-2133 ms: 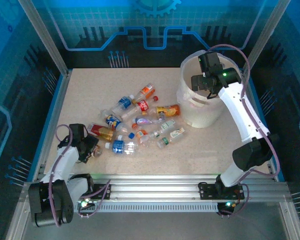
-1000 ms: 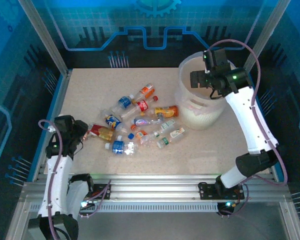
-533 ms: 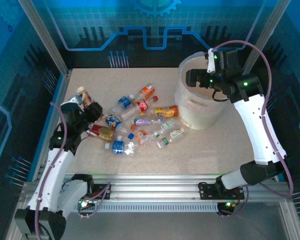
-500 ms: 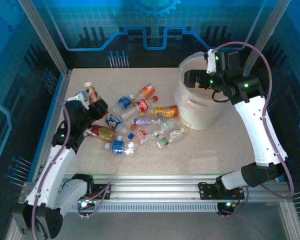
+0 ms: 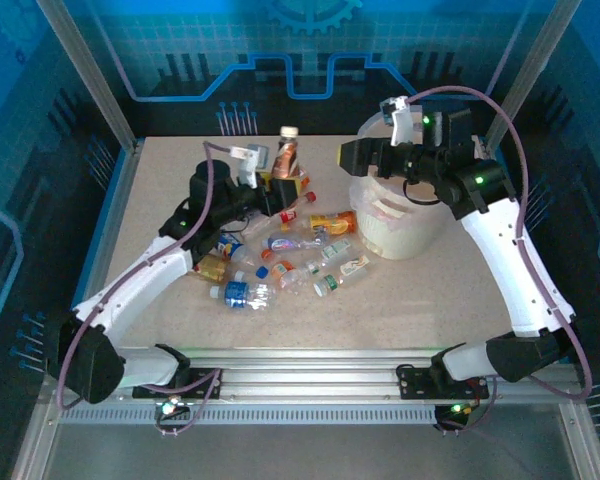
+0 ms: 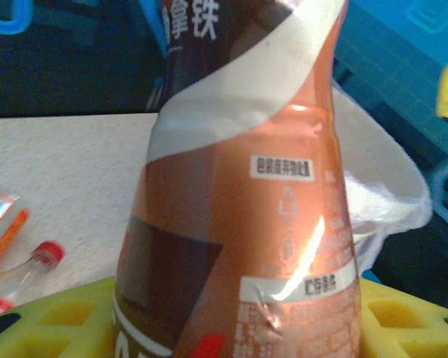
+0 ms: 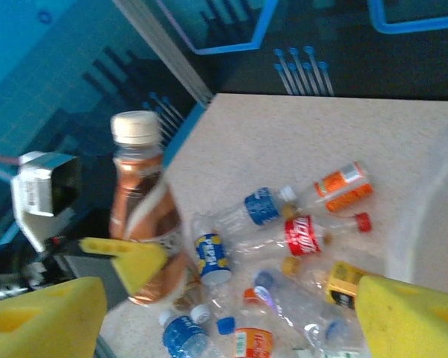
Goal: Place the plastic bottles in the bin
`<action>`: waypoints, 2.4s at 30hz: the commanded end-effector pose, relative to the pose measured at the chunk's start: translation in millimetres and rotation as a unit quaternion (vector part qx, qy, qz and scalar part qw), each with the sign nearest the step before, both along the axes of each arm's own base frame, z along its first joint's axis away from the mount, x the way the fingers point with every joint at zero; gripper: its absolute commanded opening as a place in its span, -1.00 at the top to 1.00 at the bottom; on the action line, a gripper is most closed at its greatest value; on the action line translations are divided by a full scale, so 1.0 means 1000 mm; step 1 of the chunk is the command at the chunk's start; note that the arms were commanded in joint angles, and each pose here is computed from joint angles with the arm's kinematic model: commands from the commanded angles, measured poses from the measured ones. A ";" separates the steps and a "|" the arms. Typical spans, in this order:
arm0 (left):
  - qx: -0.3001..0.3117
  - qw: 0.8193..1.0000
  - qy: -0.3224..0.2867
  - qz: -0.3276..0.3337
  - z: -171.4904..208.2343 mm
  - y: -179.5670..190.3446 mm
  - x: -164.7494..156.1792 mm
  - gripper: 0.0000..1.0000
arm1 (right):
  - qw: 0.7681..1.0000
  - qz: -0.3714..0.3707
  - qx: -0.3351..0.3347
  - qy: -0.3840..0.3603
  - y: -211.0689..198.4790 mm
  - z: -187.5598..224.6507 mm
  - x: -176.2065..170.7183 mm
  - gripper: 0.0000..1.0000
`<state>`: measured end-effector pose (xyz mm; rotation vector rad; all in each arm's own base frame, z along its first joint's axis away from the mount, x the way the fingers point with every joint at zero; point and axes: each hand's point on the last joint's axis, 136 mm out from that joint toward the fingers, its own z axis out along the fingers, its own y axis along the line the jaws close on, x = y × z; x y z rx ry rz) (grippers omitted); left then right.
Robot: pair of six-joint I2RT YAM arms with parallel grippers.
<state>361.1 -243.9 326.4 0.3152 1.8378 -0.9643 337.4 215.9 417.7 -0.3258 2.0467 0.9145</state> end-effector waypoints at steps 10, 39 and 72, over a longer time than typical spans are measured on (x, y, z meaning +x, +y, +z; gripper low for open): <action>-0.014 0.991 -0.064 -0.117 0.038 -0.058 -0.020 0.16 | 0.998 0.047 0.015 -0.029 0.049 0.015 0.018 -0.53; -0.007 0.993 -0.114 -0.018 0.048 -0.022 -0.032 -0.98 | 0.982 -0.106 -0.127 -0.089 -0.005 0.044 0.055 0.61; 0.051 0.947 -0.012 0.316 -0.024 0.132 -0.015 -0.98 | 0.883 -0.302 -0.340 0.116 -0.137 -0.152 0.142 0.65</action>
